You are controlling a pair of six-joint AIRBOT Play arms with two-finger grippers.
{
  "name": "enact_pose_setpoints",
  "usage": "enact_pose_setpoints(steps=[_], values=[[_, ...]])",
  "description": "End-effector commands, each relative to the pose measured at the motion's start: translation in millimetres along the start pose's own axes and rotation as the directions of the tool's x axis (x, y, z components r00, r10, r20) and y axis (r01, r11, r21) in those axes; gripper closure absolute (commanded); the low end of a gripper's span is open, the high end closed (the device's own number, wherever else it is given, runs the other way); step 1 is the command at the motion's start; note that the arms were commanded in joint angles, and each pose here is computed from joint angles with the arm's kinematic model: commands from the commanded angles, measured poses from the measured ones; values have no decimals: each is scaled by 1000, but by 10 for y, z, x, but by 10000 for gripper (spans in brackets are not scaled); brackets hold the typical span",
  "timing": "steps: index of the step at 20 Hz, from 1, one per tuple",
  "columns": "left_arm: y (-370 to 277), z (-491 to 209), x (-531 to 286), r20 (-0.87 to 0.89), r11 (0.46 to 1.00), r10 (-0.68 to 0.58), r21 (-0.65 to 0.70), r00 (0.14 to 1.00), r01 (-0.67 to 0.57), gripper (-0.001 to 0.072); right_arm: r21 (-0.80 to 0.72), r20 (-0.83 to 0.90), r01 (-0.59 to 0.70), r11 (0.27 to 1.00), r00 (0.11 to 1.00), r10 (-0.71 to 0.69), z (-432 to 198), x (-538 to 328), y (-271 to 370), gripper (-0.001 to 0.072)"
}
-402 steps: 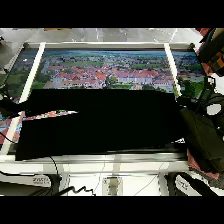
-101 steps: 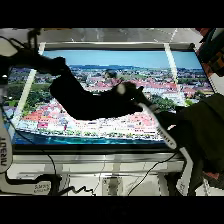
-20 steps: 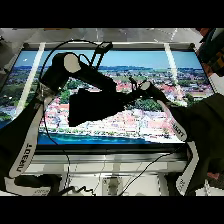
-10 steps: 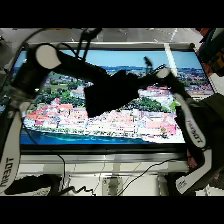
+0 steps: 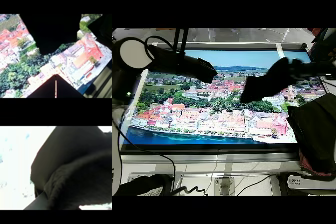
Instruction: Fold the clothes and pants, and hang the long-sleeved shirts on hangers.
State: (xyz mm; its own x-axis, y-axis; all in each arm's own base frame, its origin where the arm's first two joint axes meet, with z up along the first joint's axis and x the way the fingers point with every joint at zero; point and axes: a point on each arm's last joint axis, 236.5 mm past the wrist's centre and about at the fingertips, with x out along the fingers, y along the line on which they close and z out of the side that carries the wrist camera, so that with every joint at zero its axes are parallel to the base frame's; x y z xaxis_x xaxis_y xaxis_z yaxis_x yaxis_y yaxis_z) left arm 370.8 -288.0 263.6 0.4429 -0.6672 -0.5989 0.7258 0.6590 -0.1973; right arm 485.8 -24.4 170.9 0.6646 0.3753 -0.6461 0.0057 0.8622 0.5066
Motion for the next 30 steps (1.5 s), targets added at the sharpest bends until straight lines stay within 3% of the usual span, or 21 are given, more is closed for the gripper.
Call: enact_pose_setpoints(steps=[1,5,8,10,13,15,17,21,24,30], values=[[-3,11,-24,5,1000,2,8,1000,-2,700,22,186,163,986,969,-164,267,-1040,-362,695],[-5,13,-27,6,1000,2,15,1000,-2,700,140,394,382,913,825,-405,286,-2440,-671,695],[-8,16,-35,8,1000,2,16,1000,-2,700,351,489,548,759,584,-648,30,-3528,-846,694],[-7,16,-35,7,1000,2,16,1000,-2,700,456,555,533,713,455,-696,-25,-3960,-720,693],[2,26,-62,13,1000,6,15,1000,-6,699,418,662,501,758,403,-632,62,-4126,-328,694],[11,46,-100,23,1000,10,15,1000,-11,700,378,700,419,826,455,-551,176,-3998,-171,694],[32,59,-107,29,1000,15,12,999,-15,700,315,676,341,886,575,-462,293,-3627,-143,694],[56,57,-109,28,1000,19,9,999,-19,699,81,508,354,932,790,-344,465,-2527,-213,694],[56,55,-109,28,1000,19,10,999,-19,699,52,392,404,913,833,-391,511,-1938,-569,693],[294,2,-125,5,992,120,43,993,-120,700,91,118,330,940,933,-339,292,-549,-1033,693]])
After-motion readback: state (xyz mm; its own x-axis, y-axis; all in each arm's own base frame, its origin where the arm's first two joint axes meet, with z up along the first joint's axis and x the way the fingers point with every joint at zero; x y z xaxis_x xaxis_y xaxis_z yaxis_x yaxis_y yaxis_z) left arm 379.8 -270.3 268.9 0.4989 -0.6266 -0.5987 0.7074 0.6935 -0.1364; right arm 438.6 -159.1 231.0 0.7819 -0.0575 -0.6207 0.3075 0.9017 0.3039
